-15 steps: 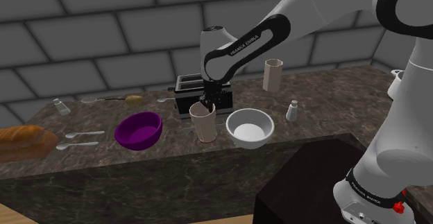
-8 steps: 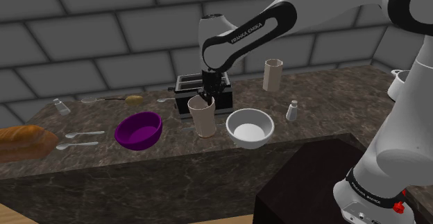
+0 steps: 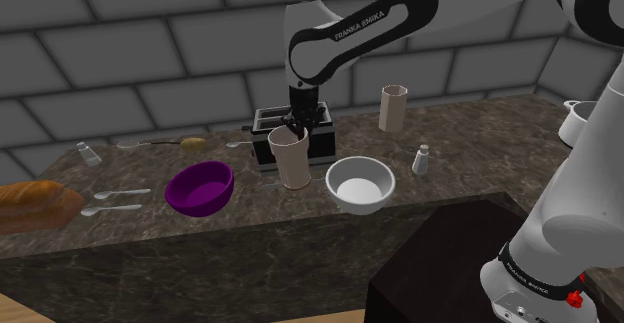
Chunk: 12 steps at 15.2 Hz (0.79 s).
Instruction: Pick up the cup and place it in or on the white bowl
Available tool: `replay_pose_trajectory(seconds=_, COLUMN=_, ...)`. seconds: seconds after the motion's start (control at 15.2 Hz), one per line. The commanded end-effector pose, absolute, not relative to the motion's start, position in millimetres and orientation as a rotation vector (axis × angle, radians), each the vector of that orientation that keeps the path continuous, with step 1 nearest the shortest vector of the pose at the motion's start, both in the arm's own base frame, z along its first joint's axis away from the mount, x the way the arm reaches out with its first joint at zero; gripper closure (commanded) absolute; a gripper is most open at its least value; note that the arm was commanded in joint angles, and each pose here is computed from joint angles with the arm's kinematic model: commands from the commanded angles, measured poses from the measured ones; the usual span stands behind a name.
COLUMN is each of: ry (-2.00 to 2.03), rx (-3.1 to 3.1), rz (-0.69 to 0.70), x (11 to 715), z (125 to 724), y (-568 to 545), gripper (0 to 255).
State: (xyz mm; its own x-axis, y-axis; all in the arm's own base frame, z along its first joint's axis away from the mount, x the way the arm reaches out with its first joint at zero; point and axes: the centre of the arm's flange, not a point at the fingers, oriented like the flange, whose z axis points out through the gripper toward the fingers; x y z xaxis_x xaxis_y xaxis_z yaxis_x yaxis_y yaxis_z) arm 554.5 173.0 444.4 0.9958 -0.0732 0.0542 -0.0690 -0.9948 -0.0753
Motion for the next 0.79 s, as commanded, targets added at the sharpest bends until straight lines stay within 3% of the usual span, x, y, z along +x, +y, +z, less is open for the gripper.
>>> replay_pose_trajectory(seconds=0.0, ry=0.109, rx=-3.065, rz=-0.088, x=555, z=456, y=173, gripper=255)
replay_pose_trajectory(seconds=0.73, ry=0.109, rx=-3.065, rz=-0.088, x=525, z=504, y=132, gripper=255)
